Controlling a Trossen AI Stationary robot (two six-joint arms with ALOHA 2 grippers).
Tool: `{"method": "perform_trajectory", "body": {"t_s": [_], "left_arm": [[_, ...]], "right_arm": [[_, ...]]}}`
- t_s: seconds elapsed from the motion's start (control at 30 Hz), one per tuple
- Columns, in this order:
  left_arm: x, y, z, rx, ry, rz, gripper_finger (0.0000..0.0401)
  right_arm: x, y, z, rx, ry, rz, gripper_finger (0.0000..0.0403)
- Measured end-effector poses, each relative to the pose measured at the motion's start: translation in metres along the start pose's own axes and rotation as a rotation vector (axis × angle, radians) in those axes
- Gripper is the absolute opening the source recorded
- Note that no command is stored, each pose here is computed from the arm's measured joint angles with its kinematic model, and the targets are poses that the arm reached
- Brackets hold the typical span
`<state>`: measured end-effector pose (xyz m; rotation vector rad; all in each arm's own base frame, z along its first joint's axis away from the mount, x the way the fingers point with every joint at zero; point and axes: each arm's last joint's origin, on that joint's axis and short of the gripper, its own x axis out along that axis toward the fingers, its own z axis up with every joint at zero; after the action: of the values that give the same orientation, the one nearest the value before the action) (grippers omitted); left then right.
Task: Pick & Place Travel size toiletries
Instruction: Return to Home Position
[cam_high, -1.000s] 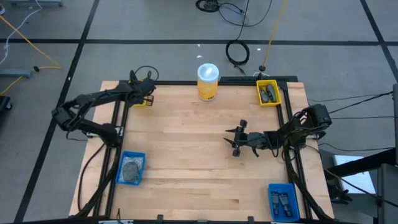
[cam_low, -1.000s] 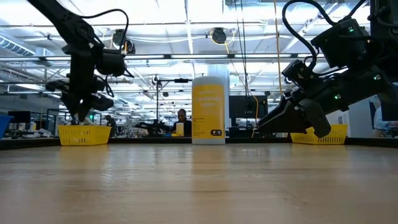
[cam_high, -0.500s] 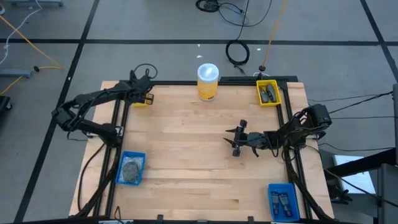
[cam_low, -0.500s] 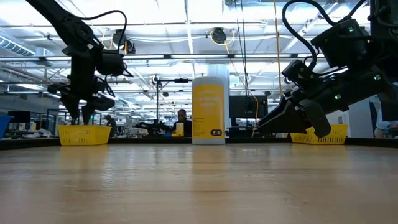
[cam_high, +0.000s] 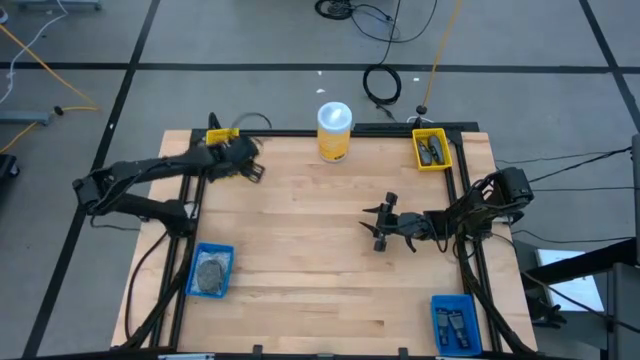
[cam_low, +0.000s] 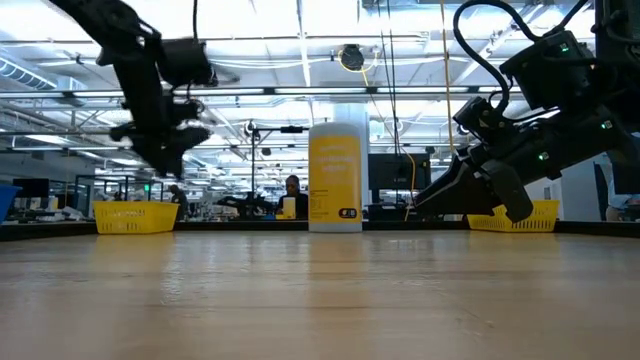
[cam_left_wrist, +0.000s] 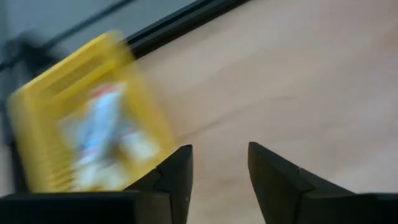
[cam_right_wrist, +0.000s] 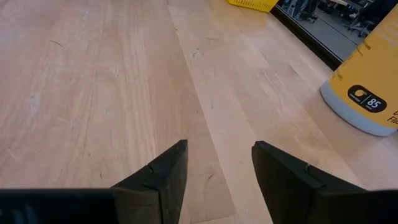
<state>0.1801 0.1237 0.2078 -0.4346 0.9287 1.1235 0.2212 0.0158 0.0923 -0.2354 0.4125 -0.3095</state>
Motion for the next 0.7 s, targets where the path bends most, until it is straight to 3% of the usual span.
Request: {"method": "perform_trajectory", "body": {"t_s": [0.2, 0.3, 0.4, 0.57, 0.7], "left_arm": [[-0.017, -0.067, -0.035, 0.183, -0.287, -0.333, 0.0119], [-0.021, -0.088, -0.056, 0.230, -0.399, -0.475, 0.0109], [-0.027, -0.101, -0.071, 0.204, -0.465, -0.598, 0.0107], [-0.034, -0.113, -0.086, 0.272, -0.529, -0.684, 0.0108], [-0.035, -0.119, -0.091, 0.317, -0.571, -0.691, 0.0108]], "right_arm": [[0.000, 0.001, 0.000, 0.019, -0.001, 0.025, 0.0171], [-0.002, 0.003, 0.005, 0.052, -0.037, 0.136, 0.0171], [-0.010, 0.002, 0.015, 0.074, -0.093, 0.278, 0.0171], [-0.041, -0.009, 0.025, 0.107, -0.234, 0.430, 0.0171], [-0.070, -0.025, 0.023, 0.168, -0.355, 0.434, 0.0171]]}}
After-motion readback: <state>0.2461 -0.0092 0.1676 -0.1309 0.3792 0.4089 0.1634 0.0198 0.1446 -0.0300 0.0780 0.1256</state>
